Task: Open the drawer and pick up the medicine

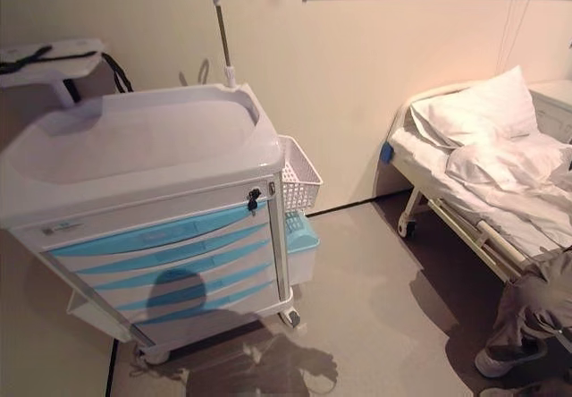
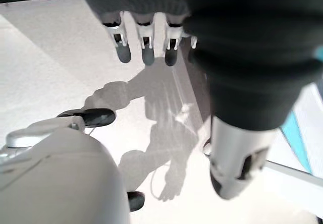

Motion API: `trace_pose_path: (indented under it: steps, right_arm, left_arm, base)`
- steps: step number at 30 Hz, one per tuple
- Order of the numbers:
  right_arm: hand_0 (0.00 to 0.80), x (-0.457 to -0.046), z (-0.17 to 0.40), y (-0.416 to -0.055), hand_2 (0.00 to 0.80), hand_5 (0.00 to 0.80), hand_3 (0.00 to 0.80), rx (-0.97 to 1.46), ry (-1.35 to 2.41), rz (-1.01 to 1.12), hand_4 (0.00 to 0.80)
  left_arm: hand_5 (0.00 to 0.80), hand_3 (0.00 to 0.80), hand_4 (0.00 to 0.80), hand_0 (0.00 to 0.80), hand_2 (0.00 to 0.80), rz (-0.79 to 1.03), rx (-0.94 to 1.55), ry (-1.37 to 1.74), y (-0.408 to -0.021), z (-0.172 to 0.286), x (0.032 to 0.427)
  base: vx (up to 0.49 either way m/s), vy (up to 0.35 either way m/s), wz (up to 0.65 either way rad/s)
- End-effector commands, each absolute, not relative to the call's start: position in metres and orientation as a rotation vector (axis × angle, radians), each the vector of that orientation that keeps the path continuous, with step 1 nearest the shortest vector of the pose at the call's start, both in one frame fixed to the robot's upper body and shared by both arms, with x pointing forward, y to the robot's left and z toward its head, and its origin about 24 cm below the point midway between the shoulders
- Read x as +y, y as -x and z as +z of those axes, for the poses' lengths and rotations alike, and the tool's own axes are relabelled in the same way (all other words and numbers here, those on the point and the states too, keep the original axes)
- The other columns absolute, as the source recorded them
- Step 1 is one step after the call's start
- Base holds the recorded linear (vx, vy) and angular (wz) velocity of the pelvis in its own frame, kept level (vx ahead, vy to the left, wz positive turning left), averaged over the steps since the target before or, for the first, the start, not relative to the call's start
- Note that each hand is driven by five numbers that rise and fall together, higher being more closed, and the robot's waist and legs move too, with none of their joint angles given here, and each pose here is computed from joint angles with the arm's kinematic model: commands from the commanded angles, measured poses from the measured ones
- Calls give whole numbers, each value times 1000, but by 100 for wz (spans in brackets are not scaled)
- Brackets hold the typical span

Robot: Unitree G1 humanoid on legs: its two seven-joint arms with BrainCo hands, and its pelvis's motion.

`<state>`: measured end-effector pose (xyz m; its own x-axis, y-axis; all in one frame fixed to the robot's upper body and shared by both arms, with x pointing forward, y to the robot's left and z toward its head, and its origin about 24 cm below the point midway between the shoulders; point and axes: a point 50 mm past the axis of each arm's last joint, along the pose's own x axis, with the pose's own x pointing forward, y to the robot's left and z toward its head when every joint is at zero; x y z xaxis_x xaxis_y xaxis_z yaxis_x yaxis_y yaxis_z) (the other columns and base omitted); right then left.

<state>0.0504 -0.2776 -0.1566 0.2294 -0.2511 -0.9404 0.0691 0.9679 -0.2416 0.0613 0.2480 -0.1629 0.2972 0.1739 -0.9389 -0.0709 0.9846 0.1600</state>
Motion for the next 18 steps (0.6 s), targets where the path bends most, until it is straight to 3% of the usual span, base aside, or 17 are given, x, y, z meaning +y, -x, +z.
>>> trace_pose_path:
  steps: [1, 13, 14, 18]
  right_arm:
    - [0, -283, -142, -114, 0, 0, 0, 1178, 248, -200, 0]
    - [0, -278, -128, -158, 0, 0, 0, 1035, 268, -196, 0]
    - [0, -273, -126, -166, 0, 0, 0, 1005, 260, -191, 0]
    - [0, -266, -120, -182, 0, 0, 0, 942, 241, -182, 0]
  left_arm:
    - [0, 0, 0, 0, 0, 277, 1056, -57, -120, -143, 270]
    - [0, 0, 0, 0, 0, 342, 511, 171, -246, -68, 258]
    - [0, 0, 0, 0, 0, 338, 379, 247, -272, -43, 251]
    - [0, 0, 0, 0, 0, 315, 186, 376, -304, -2, 238]
  base:
    - [-204, 27, -3]
    - [-107, 1, 7]
    - [-70, -36, 14]
    - [-100, -55, 18]
